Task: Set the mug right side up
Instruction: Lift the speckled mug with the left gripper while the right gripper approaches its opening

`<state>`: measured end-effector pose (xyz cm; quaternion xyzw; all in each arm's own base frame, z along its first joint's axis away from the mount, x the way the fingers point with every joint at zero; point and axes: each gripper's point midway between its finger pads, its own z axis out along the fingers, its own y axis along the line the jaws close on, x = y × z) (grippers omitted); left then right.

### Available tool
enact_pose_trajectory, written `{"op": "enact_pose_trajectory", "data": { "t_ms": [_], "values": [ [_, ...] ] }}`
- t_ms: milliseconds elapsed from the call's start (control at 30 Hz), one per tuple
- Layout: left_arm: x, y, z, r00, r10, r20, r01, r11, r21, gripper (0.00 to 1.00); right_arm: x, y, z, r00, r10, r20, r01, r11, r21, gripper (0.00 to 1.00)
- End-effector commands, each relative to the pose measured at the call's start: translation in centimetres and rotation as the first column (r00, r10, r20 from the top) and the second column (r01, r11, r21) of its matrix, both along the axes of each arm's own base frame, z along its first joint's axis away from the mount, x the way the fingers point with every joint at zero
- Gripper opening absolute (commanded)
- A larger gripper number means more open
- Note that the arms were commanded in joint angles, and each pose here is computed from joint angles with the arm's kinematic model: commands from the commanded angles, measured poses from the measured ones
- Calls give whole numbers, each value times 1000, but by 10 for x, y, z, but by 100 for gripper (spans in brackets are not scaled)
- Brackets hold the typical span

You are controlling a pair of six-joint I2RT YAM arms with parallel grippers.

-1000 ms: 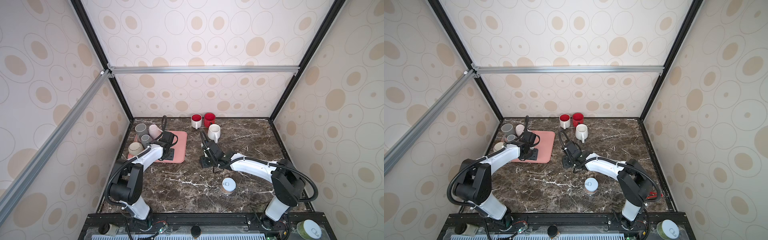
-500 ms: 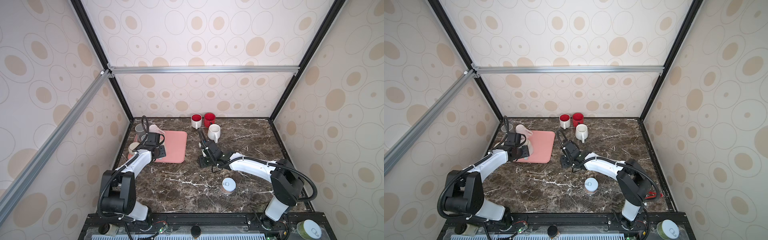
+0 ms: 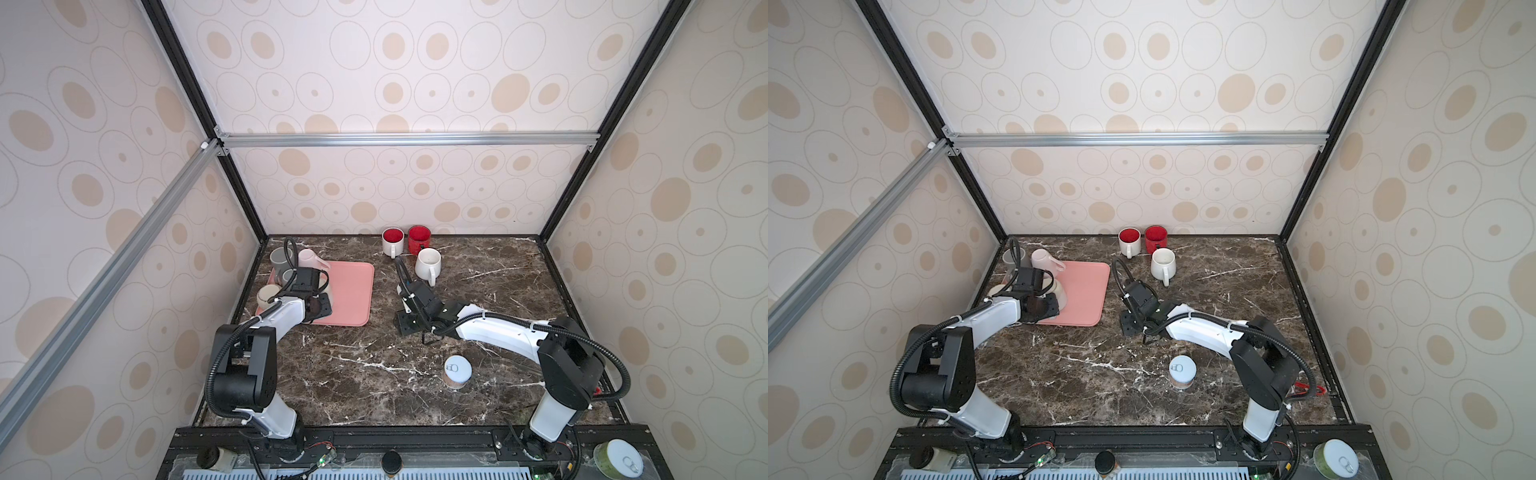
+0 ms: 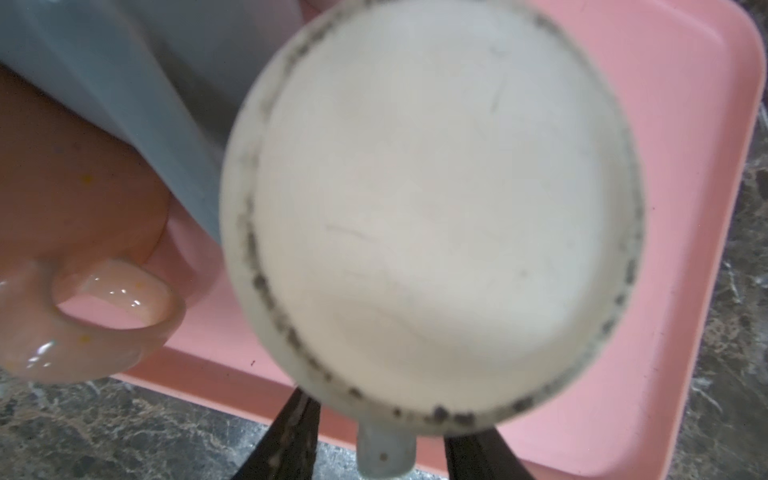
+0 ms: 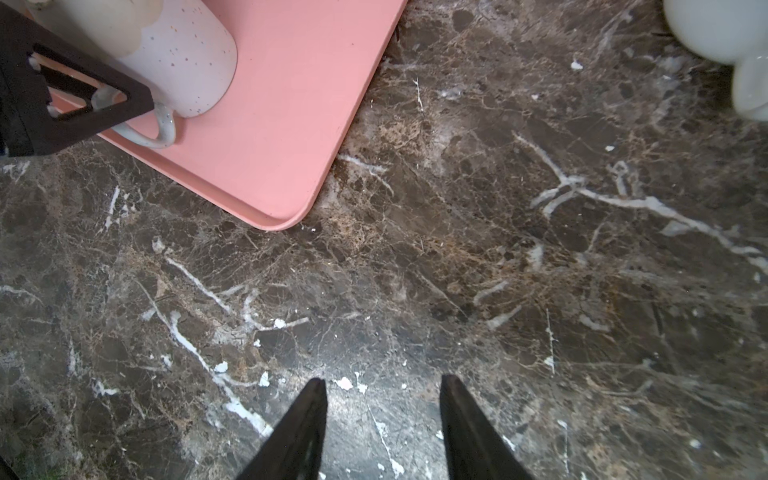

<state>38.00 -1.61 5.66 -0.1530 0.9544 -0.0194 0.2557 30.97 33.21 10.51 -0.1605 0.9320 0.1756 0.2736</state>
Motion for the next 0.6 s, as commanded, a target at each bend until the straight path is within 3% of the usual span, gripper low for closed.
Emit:
{"op": "enact_pose_trajectory", "data": {
  "t_ms": [0,167,267,333,567],
  "values": [
    [8,6,2,1000,11,12,-11,1000,21,48,3,2,2,1000,-6,12,7,1000,-23,48],
    [9,10,-1,1000,10,4,-10,999,50,43,7,4,8,1000,-13,26,14,1000,-17,48],
    [11,10,4,1000,5,26,-6,998,55,15,8,5,13,999,-13,33,13,1000,-11,48],
    [13,6,5,999,-11,42,10,999,36,3,10,5,16,999,-14,38,14,1000,-16,48],
    [15,-16,18,995,-73,73,73,997,-6,0,12,0,32,995,-46,84,45,999,14,48]
  ]
}}
